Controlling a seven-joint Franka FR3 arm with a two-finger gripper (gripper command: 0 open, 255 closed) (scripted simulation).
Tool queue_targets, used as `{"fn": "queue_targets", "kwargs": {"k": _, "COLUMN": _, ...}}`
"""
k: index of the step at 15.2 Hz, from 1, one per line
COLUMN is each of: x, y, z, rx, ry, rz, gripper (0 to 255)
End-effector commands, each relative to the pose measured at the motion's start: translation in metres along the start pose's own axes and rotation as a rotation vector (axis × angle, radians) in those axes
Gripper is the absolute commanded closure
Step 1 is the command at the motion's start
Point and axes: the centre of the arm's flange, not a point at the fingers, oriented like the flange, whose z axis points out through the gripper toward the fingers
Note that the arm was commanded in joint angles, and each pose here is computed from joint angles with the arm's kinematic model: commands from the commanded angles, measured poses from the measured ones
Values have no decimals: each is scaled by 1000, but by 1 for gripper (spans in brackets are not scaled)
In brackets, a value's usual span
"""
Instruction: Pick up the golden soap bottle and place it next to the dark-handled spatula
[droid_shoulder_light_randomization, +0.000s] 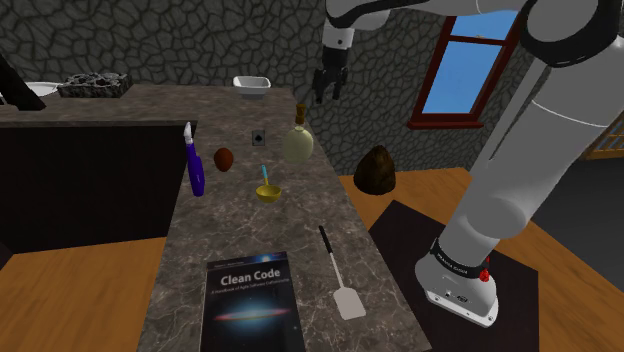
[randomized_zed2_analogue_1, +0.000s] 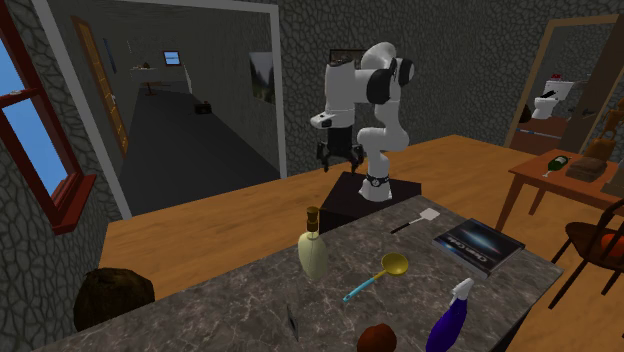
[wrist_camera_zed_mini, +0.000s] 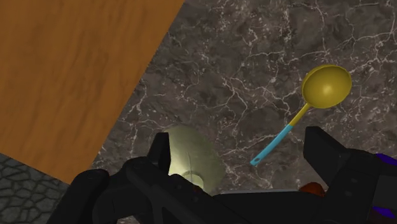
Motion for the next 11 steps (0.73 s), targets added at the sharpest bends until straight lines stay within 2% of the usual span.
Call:
{"fn": "queue_targets", "kwargs": {"k": 1, "x": 21, "y": 9, "z": 10, "rx": -1, "ry": 1, "rz": -6, "gripper": 0}}
{"fn": "queue_targets", "kwargs": {"k": 11, "x": 138, "y": 38, "z": 51, "rx": -3, "ry": 6, "rz": -33, "gripper": 0}}
